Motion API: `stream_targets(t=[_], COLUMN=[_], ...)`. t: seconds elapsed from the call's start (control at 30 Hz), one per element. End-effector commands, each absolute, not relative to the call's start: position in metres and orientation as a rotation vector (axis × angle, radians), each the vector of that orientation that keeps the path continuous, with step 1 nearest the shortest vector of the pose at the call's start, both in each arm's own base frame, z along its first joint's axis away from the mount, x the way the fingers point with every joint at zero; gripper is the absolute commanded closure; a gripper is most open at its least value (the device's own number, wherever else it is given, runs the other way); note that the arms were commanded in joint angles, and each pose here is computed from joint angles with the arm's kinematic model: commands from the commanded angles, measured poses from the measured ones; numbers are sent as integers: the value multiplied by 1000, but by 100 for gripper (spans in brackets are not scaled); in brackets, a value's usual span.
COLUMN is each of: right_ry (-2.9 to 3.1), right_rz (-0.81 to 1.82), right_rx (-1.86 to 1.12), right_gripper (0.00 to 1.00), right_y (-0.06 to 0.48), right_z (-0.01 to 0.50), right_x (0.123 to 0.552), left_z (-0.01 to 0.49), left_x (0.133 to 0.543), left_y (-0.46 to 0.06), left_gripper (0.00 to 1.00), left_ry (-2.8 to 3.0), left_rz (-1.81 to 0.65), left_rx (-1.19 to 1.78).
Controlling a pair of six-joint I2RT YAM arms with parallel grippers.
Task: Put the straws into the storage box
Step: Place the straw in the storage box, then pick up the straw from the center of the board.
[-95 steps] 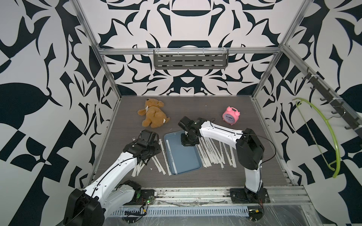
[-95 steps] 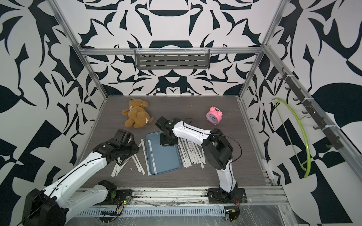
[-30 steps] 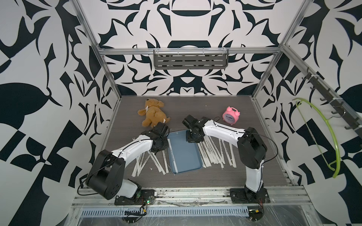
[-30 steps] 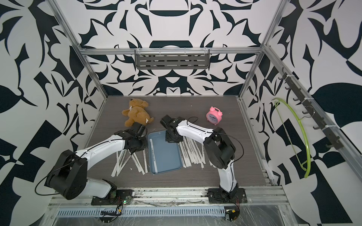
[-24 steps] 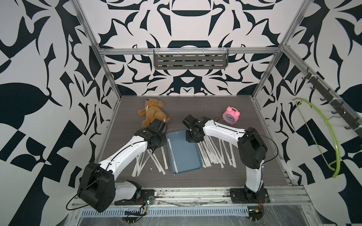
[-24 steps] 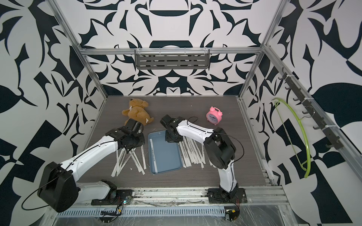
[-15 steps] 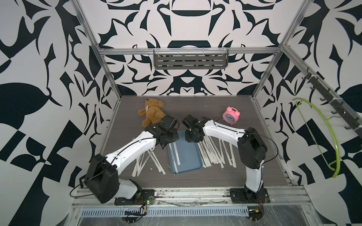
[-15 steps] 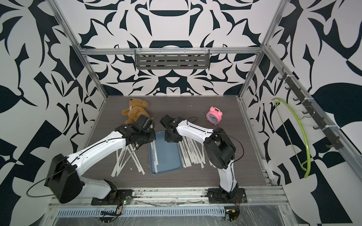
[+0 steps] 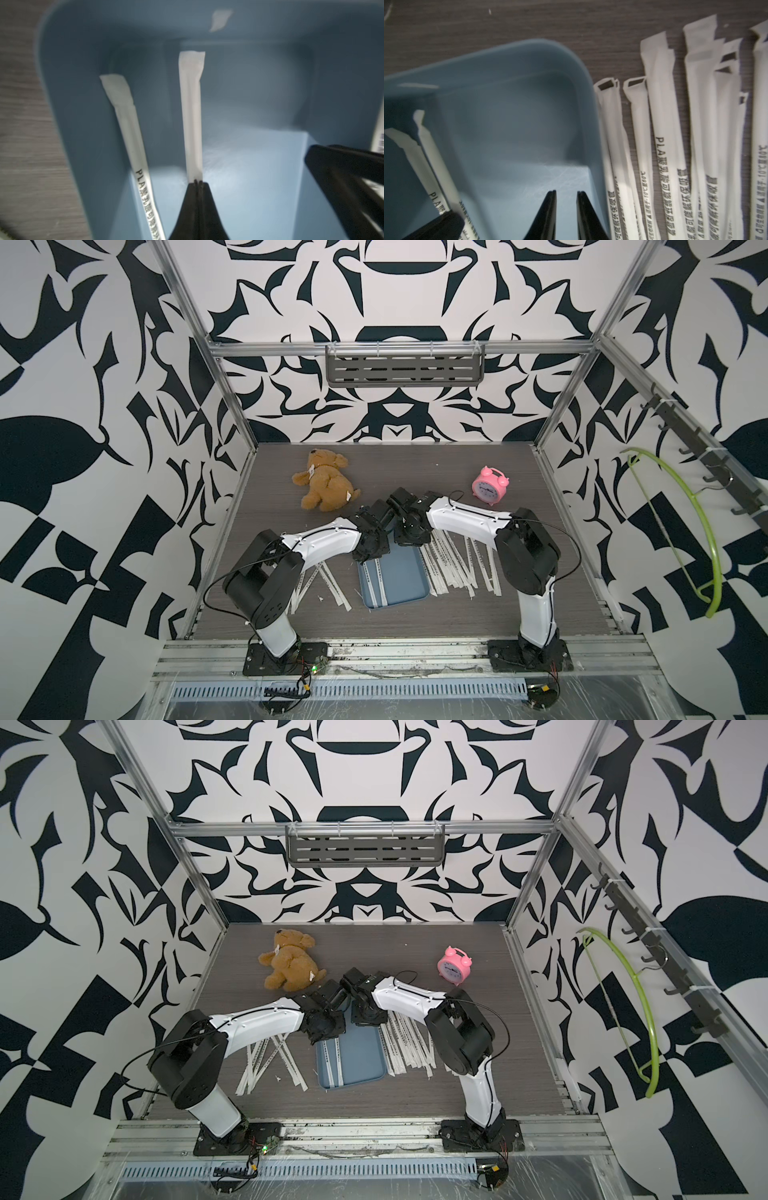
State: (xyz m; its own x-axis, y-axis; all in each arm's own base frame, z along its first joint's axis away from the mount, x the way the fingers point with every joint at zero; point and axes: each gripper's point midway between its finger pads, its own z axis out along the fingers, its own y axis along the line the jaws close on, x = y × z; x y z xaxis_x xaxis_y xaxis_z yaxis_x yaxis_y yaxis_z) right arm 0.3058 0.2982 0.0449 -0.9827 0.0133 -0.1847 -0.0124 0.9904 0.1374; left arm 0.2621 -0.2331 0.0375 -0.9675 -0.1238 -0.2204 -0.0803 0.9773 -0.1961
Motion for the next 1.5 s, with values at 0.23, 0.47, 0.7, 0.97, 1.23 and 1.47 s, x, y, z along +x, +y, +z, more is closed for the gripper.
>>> stream_targets(t=[0.23,0.47,0.7,0.97,1.23,1.47], right_ry=[2934,2937,2933,2912,2881,2838], right_rz=[176,176,178,210,255,280], right_rx=[6,8,-2,-29,-77,-139], right_gripper=[76,76,76,76,70,70], right_y=[288,287,288,291,291,272], right_z=[48,49,50,62,83,122], right_x=[311,311,312,314,311,299], left_z=[24,32,33,63,89,148], left_x=[253,256,257,270,273,272], left_y=[-215,-207,-208,-223,-220,-190], left_gripper=[100,100,100,89,81,63], left_ry=[2905,2886,2894,2830,2789,2644], left_rz=[-166,-98,-112,-207,-207,-173], left_rx=[-75,-33,-38,-21,-4,-28])
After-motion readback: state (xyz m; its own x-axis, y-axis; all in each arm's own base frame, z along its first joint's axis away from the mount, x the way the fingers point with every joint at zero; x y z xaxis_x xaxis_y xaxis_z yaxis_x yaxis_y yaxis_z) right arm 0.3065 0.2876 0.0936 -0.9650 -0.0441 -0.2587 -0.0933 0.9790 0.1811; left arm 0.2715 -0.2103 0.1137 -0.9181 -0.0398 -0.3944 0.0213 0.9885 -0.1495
